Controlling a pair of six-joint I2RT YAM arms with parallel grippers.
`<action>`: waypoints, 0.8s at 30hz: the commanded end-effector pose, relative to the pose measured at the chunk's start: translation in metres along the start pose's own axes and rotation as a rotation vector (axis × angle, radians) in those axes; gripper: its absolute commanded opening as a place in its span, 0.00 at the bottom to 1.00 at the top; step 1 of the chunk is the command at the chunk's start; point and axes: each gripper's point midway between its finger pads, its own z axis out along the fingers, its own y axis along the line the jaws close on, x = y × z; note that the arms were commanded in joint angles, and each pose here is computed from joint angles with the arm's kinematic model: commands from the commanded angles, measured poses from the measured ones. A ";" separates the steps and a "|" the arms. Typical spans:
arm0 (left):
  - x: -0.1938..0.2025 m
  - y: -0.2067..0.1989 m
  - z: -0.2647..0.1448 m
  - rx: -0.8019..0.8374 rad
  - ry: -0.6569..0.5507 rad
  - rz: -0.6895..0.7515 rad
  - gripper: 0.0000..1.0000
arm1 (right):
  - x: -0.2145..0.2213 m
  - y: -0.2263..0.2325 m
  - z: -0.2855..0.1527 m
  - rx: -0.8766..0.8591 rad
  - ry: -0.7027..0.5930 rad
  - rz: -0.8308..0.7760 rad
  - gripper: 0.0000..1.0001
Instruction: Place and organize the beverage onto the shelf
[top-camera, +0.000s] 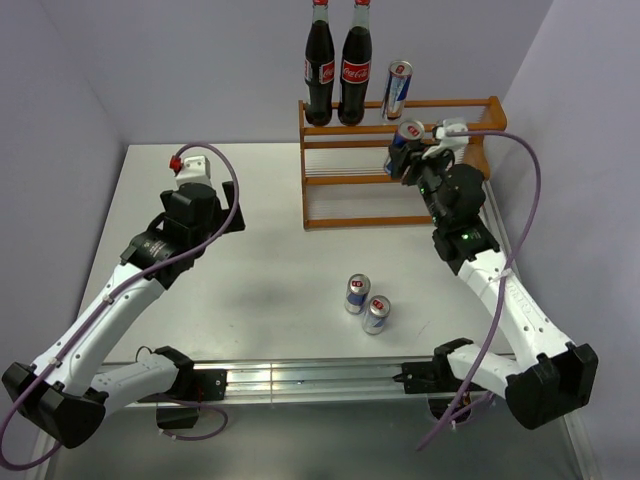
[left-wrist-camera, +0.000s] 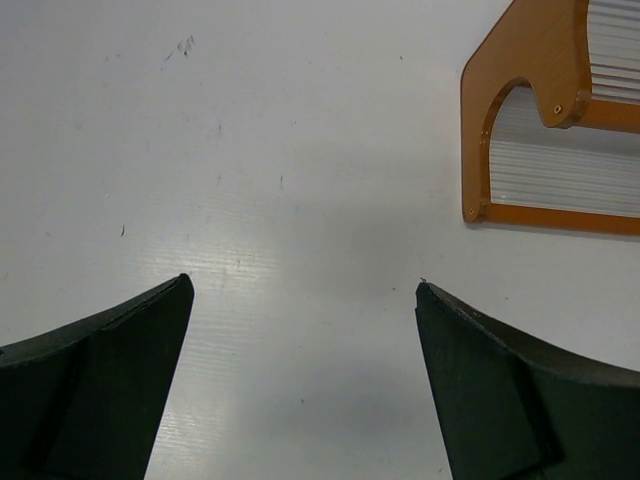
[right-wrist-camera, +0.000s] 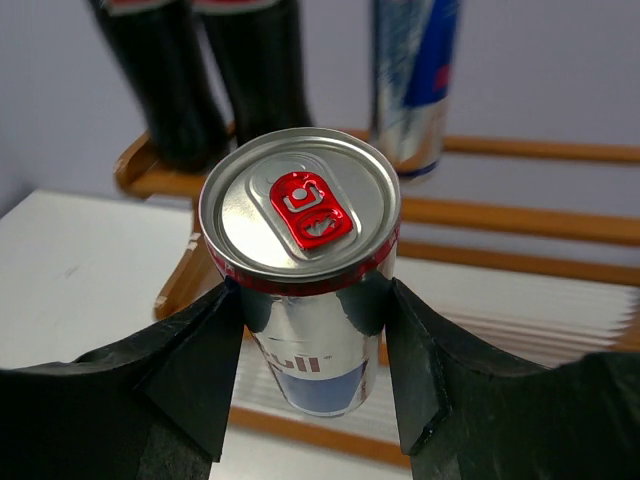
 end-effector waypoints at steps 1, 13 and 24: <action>-0.011 -0.001 -0.003 0.023 -0.043 0.002 1.00 | -0.088 -0.025 0.007 0.041 -0.245 -0.030 0.00; -0.006 -0.005 -0.007 0.069 -0.029 0.041 0.99 | -0.113 -0.082 0.056 0.055 -0.285 -0.163 0.00; -0.002 -0.010 -0.006 0.094 -0.010 0.054 1.00 | -0.100 -0.090 0.087 -0.027 -0.223 -0.210 0.00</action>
